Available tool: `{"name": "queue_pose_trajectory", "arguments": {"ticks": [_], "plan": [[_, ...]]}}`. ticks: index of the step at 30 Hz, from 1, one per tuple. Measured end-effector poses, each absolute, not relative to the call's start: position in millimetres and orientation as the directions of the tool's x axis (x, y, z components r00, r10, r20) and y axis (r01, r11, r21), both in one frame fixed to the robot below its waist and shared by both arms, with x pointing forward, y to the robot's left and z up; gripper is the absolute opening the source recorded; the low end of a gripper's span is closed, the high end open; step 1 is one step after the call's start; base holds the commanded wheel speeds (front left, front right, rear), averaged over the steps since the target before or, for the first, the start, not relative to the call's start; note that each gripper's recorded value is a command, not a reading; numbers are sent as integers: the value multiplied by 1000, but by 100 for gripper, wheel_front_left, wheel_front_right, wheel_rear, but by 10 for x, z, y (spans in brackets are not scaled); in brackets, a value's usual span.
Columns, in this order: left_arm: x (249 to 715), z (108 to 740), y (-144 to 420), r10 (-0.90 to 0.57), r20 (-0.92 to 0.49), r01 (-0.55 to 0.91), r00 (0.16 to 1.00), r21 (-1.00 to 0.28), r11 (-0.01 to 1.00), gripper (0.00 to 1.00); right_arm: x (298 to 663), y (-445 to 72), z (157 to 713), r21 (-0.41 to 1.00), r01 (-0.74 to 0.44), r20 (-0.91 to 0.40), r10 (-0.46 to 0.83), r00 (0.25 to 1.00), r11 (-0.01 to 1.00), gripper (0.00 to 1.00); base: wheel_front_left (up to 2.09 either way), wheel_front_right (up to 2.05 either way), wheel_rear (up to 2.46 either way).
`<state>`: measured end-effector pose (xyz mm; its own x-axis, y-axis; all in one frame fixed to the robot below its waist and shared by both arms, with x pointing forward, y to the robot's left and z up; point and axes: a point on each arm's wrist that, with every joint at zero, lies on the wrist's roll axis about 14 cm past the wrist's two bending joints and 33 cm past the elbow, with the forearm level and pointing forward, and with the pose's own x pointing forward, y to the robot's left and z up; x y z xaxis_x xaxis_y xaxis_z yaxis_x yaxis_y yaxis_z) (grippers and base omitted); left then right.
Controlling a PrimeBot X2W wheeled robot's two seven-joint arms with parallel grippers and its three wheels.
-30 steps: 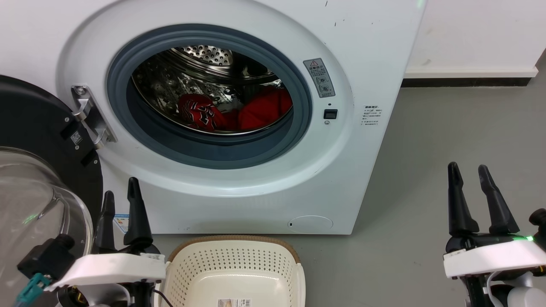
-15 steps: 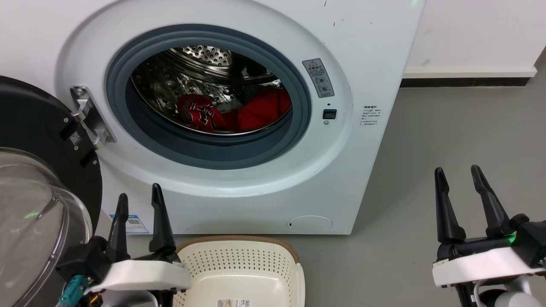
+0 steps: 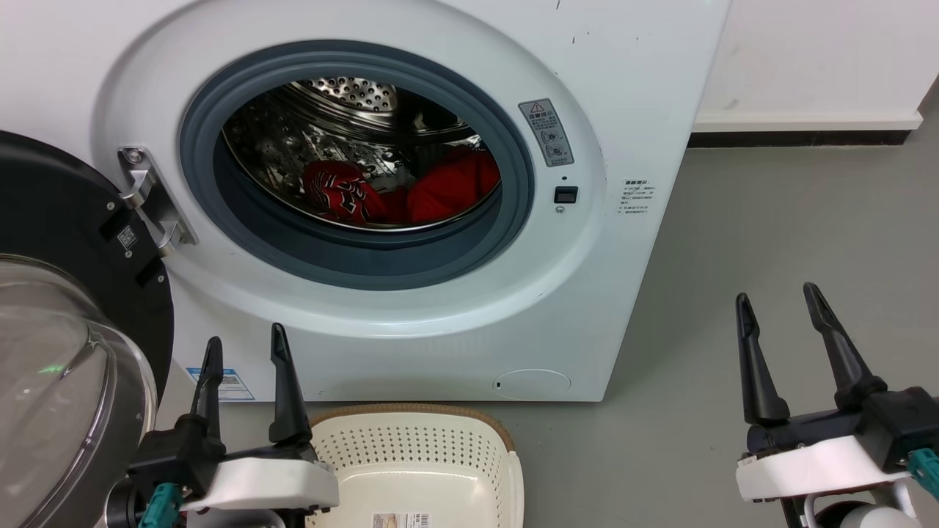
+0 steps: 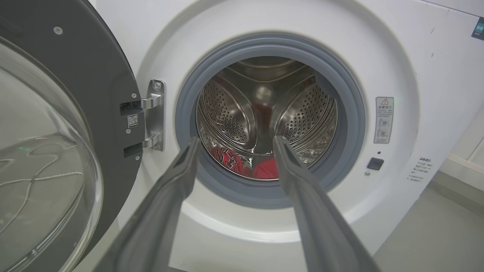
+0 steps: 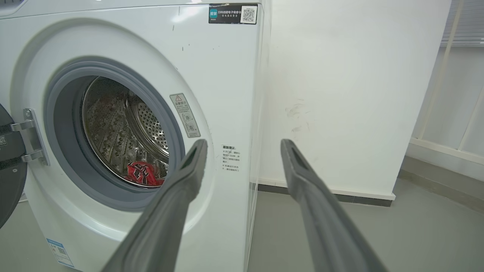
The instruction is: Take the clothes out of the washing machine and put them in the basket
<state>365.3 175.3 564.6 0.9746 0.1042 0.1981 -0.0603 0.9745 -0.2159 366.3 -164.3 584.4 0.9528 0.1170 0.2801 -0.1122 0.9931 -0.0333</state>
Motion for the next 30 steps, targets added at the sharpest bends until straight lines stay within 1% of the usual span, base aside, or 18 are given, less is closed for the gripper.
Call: {"name": "queue_pose_trajectory", "arguments": {"ticks": [9, 12, 16, 17, 20, 24, 30], "plan": [[3635, 5700, 1639, 71, 238, -52, 969, -83, 995, 100, 3651, -1601, 5876, -117, -109, 293, 139, 946, 987, 100, 0, 0, 0], [3629, 5674, 1598, 62, 234, -47, 970, -69, 996, 100, 3638, -1610, 5855, -114, -107, 291, 136, 947, 988, 100, 0, 0, 0], [3617, 5648, 1593, 60, 231, -45, 971, -66, 997, 100, 3612, -1673, 5725, -58, -100, 262, 112, 959, 993, 100, 0, 0, 0], [3613, 5653, 1590, 57, 235, -43, 970, -63, 997, 100, 3609, -1704, 5685, -34, -95, 252, 100, 962, 995, 100, 0, 0, 0], [3603, 5650, 1573, 43, 238, -30, 970, -56, 998, 100, 3586, -1736, 5477, -22, -88, 194, 90, 977, 996, 100, 0, 0, 0], [3561, 5485, 1531, 9, 194, 4, 981, -66, 998, 100, 3574, -1733, 5354, -38, -89, 158, 94, 983, 995, 100, 0, 0, 0], [3560, 5493, 1514, -19, 209, 22, 978, -13, 1000, 100, 3561, -1710, 5243, -83, -98, 126, 108, 986, 992, 100, 0, 0, 0]]}}
